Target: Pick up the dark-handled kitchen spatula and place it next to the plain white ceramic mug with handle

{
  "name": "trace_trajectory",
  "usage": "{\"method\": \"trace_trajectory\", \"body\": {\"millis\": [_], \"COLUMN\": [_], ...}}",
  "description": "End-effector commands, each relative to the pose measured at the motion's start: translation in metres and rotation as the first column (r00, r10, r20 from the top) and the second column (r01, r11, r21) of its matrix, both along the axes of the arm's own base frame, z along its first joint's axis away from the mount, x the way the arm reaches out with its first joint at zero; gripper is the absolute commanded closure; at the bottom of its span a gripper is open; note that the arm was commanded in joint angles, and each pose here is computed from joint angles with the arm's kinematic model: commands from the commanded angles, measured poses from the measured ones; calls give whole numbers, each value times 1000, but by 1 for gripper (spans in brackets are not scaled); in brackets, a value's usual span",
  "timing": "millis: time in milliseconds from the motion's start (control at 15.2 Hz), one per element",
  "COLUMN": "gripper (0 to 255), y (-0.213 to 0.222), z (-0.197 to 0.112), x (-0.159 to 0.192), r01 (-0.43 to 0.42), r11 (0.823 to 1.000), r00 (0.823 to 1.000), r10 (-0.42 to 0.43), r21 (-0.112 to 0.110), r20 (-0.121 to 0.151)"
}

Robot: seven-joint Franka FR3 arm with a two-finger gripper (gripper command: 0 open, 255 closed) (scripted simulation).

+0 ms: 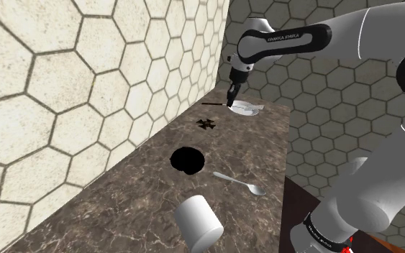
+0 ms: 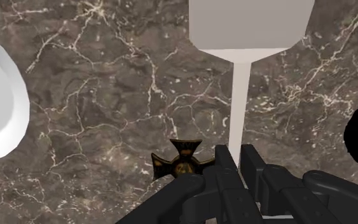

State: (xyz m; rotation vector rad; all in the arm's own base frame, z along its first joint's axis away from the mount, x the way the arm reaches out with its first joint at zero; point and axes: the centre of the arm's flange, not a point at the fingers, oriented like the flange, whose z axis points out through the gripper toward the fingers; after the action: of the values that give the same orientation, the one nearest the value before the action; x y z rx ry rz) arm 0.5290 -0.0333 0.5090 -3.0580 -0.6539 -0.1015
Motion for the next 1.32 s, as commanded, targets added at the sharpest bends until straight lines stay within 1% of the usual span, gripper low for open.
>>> {"method": "trace_trajectory", "body": {"millis": [0, 1254], "gripper": [255, 255], "y": [24, 268], "z": [-1, 0], "x": [-6, -65], "r01": [1, 1], "r11": [1000, 1000], "r00": [1000, 1000], "r10": [-1, -1], "r21": [0, 0], "r20": [0, 0]}}
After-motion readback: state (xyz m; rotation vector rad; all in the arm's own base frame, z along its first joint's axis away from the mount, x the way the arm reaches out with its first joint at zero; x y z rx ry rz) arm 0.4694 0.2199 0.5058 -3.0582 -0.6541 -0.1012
